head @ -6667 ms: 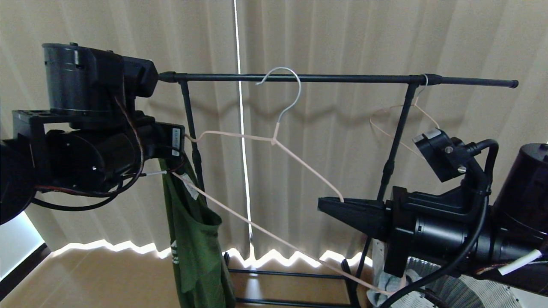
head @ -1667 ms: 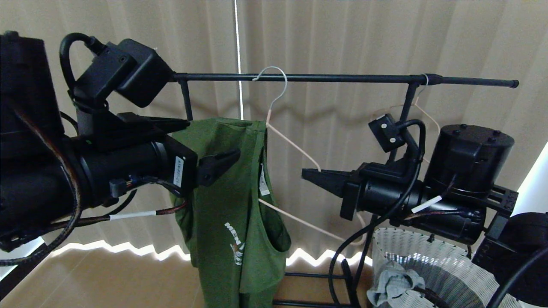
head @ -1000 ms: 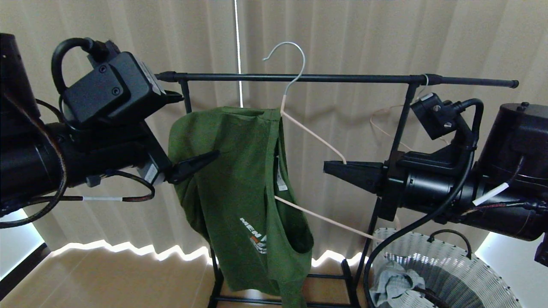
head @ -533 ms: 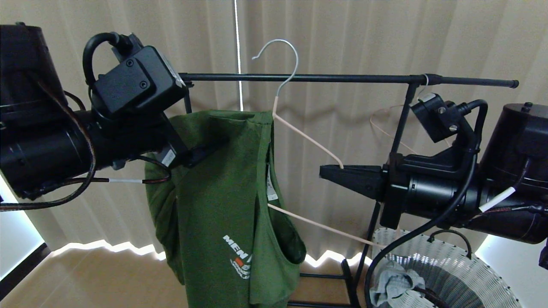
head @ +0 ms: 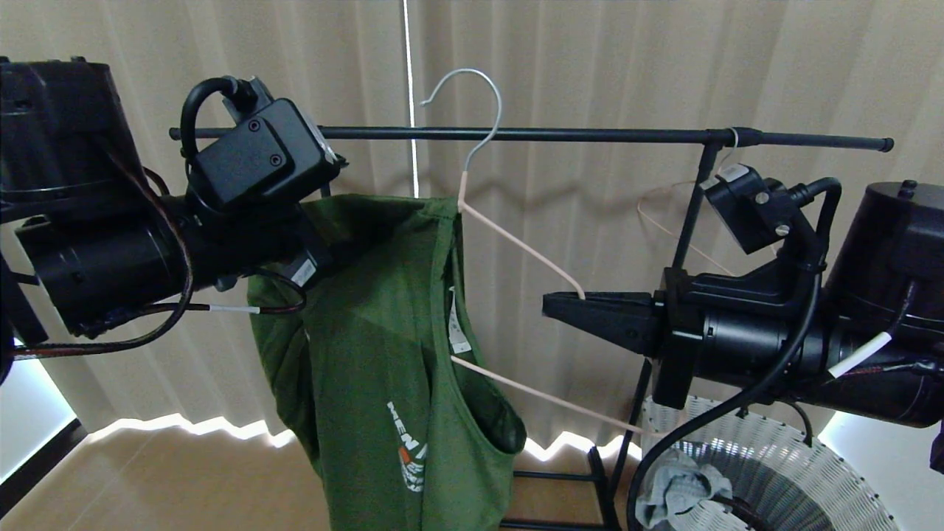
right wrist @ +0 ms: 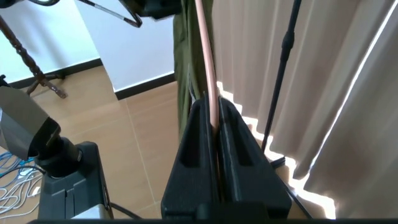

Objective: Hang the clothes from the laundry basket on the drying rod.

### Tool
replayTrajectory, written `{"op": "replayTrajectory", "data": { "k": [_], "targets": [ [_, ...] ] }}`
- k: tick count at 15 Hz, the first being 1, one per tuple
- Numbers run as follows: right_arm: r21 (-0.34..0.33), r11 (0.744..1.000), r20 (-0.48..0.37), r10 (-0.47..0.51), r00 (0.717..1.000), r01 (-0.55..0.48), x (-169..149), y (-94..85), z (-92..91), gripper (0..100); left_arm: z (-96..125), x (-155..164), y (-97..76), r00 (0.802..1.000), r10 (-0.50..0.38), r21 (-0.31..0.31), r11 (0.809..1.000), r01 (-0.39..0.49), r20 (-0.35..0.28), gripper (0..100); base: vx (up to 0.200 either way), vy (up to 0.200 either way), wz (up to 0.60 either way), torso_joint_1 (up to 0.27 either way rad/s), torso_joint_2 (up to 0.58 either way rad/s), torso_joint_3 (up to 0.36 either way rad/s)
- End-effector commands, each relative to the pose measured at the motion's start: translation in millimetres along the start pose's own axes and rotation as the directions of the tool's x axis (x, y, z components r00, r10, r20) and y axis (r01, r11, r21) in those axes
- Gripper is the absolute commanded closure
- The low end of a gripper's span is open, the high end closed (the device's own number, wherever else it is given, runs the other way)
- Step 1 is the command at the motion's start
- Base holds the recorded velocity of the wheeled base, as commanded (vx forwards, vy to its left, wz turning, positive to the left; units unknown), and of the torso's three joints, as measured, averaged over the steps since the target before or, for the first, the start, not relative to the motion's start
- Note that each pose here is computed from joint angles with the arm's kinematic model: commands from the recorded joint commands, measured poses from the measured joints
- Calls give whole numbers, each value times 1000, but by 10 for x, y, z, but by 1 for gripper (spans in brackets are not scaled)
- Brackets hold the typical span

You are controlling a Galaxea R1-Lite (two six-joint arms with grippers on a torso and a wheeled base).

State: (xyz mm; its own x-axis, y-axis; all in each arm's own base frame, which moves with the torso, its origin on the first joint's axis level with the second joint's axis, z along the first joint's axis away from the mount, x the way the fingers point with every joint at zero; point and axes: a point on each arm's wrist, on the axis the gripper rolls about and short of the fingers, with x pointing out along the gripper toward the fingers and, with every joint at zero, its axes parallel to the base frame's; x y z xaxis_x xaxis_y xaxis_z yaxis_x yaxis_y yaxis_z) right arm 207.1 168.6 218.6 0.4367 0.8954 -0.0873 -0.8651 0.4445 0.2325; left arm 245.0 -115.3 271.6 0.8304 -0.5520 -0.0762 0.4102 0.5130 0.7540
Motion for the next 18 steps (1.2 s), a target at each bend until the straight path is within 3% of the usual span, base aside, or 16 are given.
{"op": "replayTrajectory", "data": {
  "k": [1, 10, 11, 13, 15, 16, 17, 18],
  "targets": [
    [1, 1000, -2, 4, 1000, -4, 5, 4, -5, 100, -12, 6, -12, 1000, -4, -1, 1000, 4, -4, 100, 0, 0, 0, 0, 0, 0],
    [5, 1000, -12, 1, 1000, -1, 6, -1, -26, 100, -70, 1, -66, 999, -18, -12, 1000, 18, -27, 100, 0, 0, 0, 0, 0, 0],
    [4, 1000, -12, -4, 1000, 4, 8, -10, -41, 0, -88, -6, -70, 999, -17, -14, 1000, 17, -35, 100, 0, 0, 0, 0, 0, 0],
    [-23, 999, -7, -26, 1000, 26, 8, -41, -39, 0, -122, -20, -63, 999, 1, -15, 1000, -1, -54, 100, 0, 0, 0, 0, 0, 0],
    [-75, 992, 7, -97, 995, 97, -33, -121, -24, 0, -191, -32, -70, 991, 60, -10, 998, -61, -120, 100, 0, 0, 0, 0, 0, 0],
    [-101, 986, 15, -129, 992, 130, -56, -133, -17, 0, -239, -47, -110, 978, 117, -24, 992, -122, -171, 100, 0, 0, 0, 0, 0, 0],
    [-103, 985, 15, -137, 990, 138, -61, -133, -22, 0, -255, -47, -122, 975, 130, -35, 990, -139, -182, 100, 0, 0, 0, 0, 0, 0],
    [-99, 982, 0, -160, 987, 159, -79, -137, -77, 0, -281, -49, -151, 950, 197, -83, 971, -223, -240, 100, 0, 0, 0, 0, 0, 0]
  ]
}}
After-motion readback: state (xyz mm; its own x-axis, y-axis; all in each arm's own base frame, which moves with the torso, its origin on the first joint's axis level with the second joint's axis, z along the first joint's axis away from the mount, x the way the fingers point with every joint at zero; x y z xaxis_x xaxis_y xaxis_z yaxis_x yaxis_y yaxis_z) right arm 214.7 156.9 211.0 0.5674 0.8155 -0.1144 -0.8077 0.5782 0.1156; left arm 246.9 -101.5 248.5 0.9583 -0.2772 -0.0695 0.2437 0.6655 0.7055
